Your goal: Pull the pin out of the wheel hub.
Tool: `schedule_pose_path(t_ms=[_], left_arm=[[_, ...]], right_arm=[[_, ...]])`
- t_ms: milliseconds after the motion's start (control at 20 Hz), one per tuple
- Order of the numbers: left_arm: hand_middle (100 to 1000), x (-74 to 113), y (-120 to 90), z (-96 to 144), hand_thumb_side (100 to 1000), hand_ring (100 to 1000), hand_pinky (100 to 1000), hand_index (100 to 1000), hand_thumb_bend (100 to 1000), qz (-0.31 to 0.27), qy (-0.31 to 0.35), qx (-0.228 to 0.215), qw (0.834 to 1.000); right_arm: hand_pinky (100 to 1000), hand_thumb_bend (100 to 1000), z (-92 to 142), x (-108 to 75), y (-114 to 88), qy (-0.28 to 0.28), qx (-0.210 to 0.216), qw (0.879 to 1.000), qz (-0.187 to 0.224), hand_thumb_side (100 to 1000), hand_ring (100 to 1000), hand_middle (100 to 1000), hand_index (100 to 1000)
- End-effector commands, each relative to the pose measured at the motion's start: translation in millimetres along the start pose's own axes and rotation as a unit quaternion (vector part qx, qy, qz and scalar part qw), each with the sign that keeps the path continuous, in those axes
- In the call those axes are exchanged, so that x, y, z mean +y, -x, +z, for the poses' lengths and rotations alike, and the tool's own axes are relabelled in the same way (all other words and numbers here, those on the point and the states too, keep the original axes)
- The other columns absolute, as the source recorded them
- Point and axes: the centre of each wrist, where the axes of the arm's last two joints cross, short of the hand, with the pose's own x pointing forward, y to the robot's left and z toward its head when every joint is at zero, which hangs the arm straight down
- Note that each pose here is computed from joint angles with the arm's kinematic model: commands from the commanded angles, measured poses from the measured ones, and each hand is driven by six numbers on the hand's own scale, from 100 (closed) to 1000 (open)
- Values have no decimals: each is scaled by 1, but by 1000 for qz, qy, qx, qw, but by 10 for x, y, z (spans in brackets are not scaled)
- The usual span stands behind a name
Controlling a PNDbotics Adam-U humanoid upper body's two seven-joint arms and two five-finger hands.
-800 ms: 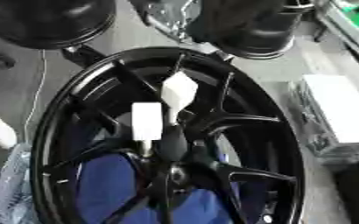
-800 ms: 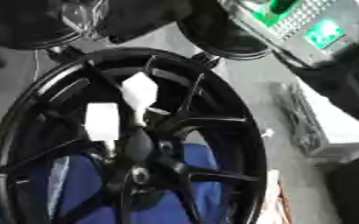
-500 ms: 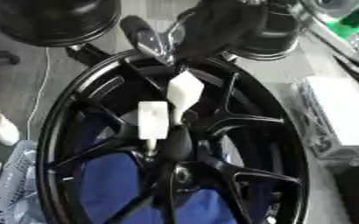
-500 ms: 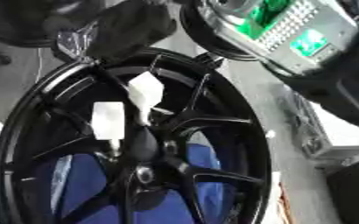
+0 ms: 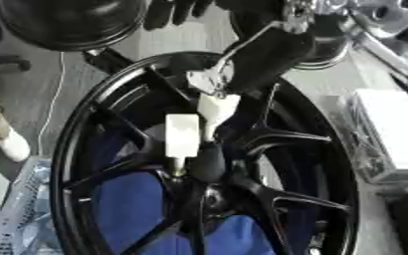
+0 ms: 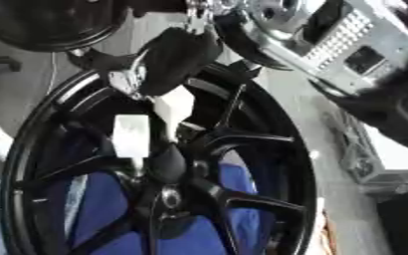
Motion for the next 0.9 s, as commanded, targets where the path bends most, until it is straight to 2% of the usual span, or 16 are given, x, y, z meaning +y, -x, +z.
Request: schedule_pose_path(t_ms=[50, 150, 200, 400, 500, 900], left_arm=[[737, 22, -57, -33, 699, 715, 850, 803, 115, -5, 4, -10, 1000], [737, 21, -55, -31, 700, 715, 850, 803, 114, -5, 5, -9, 1000], [737, 21, -54, -29, 701, 715, 850, 803, 114, -4, 5, -9, 1000], [737, 18, -49, -20, 706, 714, 851, 803, 110, -3, 4, -6, 1000], [737, 18, -48, -18, 708, 714, 851, 802, 109, -3, 4, -6, 1000], [735, 17, -40, -3, 723, 713, 853, 802, 100, -3, 1, -4, 1000]], right_arm=[[860, 100, 158, -114, 58, -15, 5, 1000, 25, 300, 861, 818, 868], [869, 105, 203, -125, 100, -33, 5, 999, 35, 239, 866, 802, 871], [872, 140, 224, -128, 122, -41, 8, 998, 41, 213, 867, 797, 873], [880, 212, 265, -102, 187, -63, 24, 996, 54, 181, 876, 808, 876], [883, 263, 272, -77, 212, -72, 32, 995, 58, 103, 878, 811, 872], [900, 415, 273, 19, 277, -82, 64, 992, 71, 100, 884, 823, 888]])
